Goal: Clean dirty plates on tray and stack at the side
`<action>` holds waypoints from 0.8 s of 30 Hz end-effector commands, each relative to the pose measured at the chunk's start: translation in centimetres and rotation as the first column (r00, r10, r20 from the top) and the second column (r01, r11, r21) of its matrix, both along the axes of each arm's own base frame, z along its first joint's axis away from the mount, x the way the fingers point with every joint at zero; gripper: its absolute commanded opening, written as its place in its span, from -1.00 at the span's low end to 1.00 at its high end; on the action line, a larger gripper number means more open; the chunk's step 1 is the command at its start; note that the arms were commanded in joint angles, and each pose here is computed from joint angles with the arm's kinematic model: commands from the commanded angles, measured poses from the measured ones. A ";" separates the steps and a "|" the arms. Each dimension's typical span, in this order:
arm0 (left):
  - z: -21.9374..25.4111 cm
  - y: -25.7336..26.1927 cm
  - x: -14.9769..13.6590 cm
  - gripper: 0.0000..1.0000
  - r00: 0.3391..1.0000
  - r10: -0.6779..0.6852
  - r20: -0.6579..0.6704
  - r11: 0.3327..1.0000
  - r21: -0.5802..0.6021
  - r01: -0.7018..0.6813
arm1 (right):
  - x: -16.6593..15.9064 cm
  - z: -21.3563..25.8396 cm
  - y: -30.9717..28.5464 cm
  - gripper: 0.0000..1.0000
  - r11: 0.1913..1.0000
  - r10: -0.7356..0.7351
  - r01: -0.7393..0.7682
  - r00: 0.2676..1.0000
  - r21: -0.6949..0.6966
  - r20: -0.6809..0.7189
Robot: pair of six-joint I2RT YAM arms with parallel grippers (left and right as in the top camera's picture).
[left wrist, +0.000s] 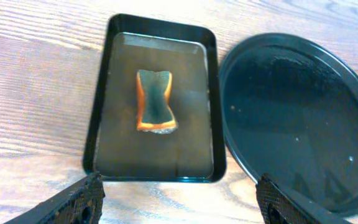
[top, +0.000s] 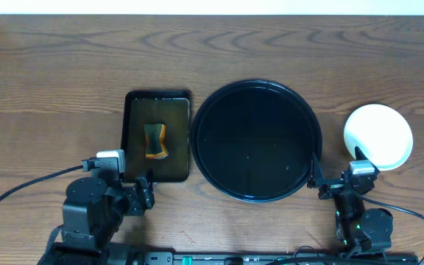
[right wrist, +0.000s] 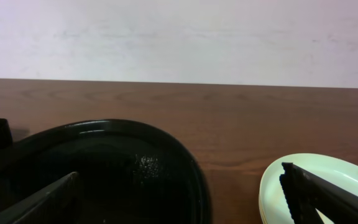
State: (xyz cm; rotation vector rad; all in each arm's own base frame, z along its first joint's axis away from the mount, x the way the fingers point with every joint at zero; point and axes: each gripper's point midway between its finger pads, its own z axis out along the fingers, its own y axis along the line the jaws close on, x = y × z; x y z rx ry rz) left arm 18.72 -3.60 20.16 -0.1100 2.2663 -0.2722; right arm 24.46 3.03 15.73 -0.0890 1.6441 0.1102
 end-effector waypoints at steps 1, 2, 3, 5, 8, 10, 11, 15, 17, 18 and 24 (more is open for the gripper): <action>-0.9 1.5 -0.3 0.58 0.998 0.060 0.030 0.998 0.024 -0.061 | 0.0 -0.1 0.1 0.99 1.000 0.001 -0.001 1.000 -0.008 0.001; -1.4 1.9 -0.3 0.59 0.995 0.083 0.049 0.996 0.021 -0.084 | 0.0 -0.1 0.1 0.99 1.000 0.001 -0.001 1.000 -0.008 0.001; -2.0 2.3 -0.1 0.58 0.992 0.104 0.077 0.994 0.016 -0.106 | 0.0 -0.1 0.1 0.98 1.000 0.001 -0.001 1.000 -0.008 0.001; -3.0 2.7 0.5 0.59 0.981 0.126 0.146 0.992 0.006 -0.129 | 0.0 -0.1 0.1 0.99 1.000 0.001 -0.001 1.000 -0.008 0.001; -3.9 2.8 1.2 0.58 0.966 0.133 0.223 0.991 -0.006 -0.136 | 0.0 -0.1 0.1 0.99 1.000 0.001 -0.001 1.000 -0.008 0.001; -4.1 2.8 2.0 0.58 0.949 0.134 0.285 0.991 -0.015 -0.135 | 0.0 -0.1 0.1 0.99 1.000 0.001 -0.001 1.000 -0.008 0.001; -3.9 2.8 2.5 0.58 0.933 0.134 0.333 0.991 -0.023 -0.134 | 0.0 -0.1 0.1 0.99 1.000 0.001 -0.001 1.000 -0.008 0.001; -2.9 2.8 4.0 0.59 0.870 0.134 0.475 0.991 -0.044 -0.129 | 0.0 -0.1 0.1 0.98 1.000 0.001 -0.001 1.000 -0.008 0.001; -2.3 2.8 4.6 0.59 0.837 0.124 0.533 0.992 -0.038 -0.123 | 0.0 -0.1 0.1 0.99 1.000 0.001 -0.001 1.000 -0.008 0.001; -1.7 2.8 5.0 0.59 0.809 0.112 0.577 0.992 -0.024 -0.120 | 0.0 -0.1 0.1 0.99 1.000 0.001 -0.001 1.000 -0.008 0.001; -0.9 2.4 5.7 0.58 0.730 0.032 0.683 0.993 0.060 -0.099 | 0.0 -0.1 0.1 0.98 1.000 0.001 -0.001 1.000 -0.008 0.001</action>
